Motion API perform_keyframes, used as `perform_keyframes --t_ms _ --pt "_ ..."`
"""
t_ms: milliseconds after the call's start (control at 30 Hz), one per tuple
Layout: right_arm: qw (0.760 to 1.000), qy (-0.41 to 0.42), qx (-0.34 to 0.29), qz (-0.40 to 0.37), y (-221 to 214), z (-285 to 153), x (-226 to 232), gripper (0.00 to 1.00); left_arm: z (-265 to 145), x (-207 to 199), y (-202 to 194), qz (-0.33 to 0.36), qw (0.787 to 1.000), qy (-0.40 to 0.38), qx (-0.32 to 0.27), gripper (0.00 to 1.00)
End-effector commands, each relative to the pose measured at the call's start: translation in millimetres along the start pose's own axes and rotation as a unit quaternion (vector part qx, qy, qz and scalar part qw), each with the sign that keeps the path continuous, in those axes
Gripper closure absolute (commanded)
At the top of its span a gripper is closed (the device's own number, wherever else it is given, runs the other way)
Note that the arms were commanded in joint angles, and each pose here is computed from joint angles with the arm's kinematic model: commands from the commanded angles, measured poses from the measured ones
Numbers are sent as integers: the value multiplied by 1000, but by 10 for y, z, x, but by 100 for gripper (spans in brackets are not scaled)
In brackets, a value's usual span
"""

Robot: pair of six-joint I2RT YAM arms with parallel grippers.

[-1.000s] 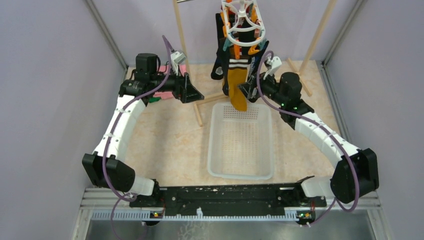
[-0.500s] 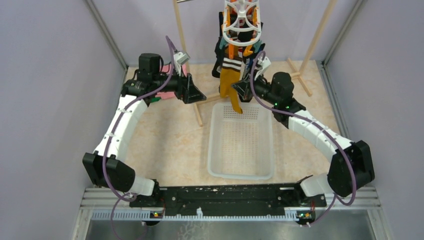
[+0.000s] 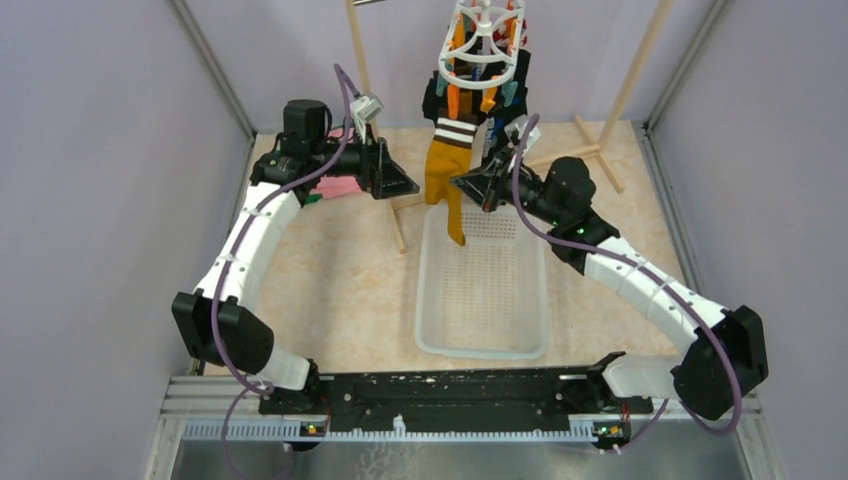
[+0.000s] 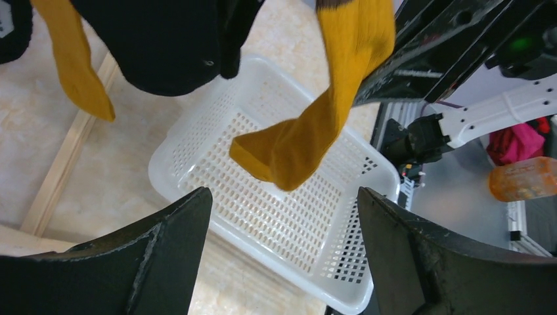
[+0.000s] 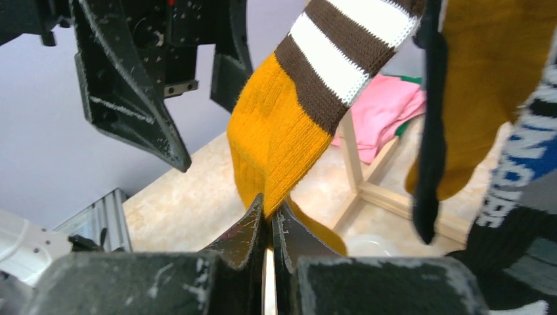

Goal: Remove the socks clipped to the hanger

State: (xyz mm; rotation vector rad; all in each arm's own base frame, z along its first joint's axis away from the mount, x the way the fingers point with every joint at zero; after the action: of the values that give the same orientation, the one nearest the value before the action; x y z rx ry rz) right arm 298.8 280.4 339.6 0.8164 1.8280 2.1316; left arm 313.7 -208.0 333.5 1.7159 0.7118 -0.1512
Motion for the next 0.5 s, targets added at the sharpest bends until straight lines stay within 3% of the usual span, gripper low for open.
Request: perform_keyframes --t_ms 0,267,467 --pt "999 46 -21 2 173 11 309 100 39 -234 311 23 997 -64 -32 12" --pt "998 63 -2 14 114 69 446 100 53 -334 318 36 994 -97 -38 14" --pt "998 59 -2 20 159 75 466 100 83 -394 337 30 992 -120 -39 37"
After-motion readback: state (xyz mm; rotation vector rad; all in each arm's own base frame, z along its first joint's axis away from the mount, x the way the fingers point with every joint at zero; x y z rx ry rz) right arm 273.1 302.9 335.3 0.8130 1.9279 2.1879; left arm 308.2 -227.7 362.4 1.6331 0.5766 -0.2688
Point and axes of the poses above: each gripper's point midway between its finger pads, its own z axis out along the fingers, its own x axis along the line the jaws close on, y = z × x, the point moved 2 cm from there along -z, back along the fingers, and after that the axes turned 1 degree about -z, right-handed, at the moved point
